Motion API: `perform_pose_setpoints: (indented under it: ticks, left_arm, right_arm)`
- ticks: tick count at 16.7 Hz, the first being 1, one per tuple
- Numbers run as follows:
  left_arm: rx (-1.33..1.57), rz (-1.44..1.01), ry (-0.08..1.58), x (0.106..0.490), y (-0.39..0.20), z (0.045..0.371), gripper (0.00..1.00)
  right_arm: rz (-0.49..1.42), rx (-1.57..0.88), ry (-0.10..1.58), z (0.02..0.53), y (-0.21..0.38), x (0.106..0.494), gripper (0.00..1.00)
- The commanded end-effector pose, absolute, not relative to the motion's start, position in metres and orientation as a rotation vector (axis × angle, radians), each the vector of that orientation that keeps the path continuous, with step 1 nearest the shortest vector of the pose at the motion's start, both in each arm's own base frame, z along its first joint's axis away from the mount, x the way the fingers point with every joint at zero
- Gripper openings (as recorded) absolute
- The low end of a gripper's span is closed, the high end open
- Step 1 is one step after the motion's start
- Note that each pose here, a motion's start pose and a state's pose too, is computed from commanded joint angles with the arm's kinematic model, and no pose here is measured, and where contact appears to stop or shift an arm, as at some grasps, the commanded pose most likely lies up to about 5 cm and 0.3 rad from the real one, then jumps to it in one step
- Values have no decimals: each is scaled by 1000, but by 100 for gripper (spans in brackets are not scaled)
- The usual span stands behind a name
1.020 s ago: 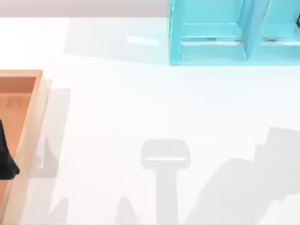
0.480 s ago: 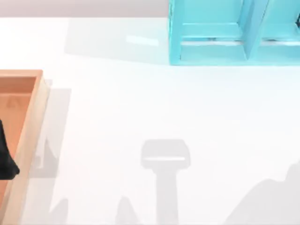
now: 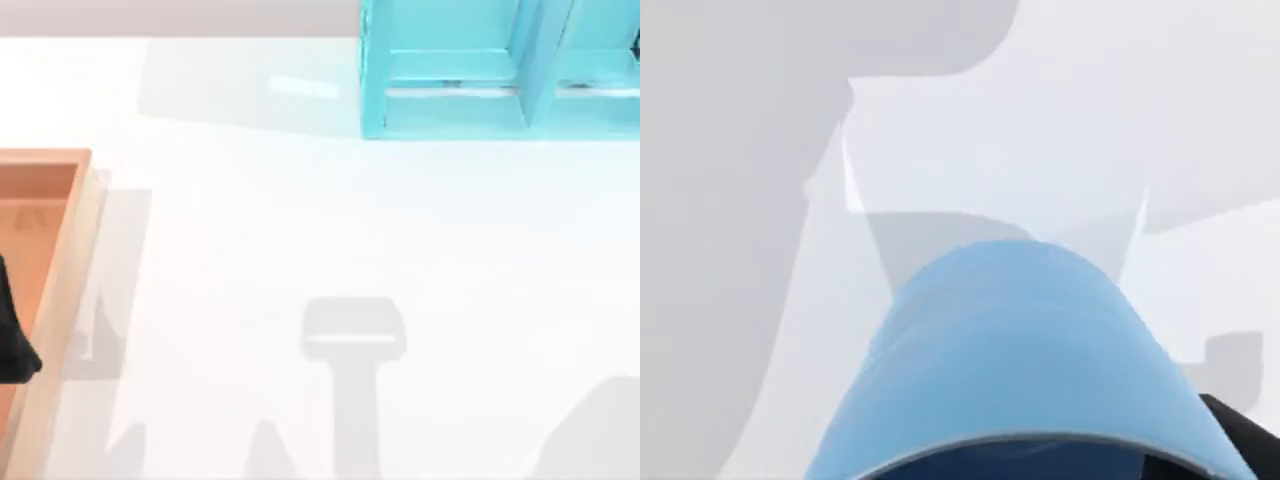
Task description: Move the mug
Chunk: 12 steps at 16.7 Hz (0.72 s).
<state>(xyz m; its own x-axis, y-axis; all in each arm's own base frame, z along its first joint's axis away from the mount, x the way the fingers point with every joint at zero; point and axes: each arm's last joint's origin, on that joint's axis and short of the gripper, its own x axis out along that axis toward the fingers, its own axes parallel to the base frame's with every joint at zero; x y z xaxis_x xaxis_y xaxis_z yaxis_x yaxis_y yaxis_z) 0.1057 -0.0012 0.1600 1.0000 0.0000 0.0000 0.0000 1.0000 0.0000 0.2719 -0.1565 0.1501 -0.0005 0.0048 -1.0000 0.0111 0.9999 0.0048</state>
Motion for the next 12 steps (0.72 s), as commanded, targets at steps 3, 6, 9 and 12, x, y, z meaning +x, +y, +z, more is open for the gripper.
perform_pose_setpoints:
  ticks: [3, 6, 9, 12]
  left_arm:
    - [0, 0, 0, 106, -1, 160, 100]
    - [0, 0, 0, 106, -1, 160, 100]
    - [0, 0, 0, 106, -1, 160, 100]
    - [0, 0, 0, 106, -1, 160, 100]
  right_arm:
    - [-1, 15, 1576, 142, -155, 271, 0]
    - [-1, 15, 1576, 142, -155, 271, 8]
    - [-1, 15, 1576, 142, -155, 271, 30]
    - [-1, 15, 1576, 142, -155, 271, 53]
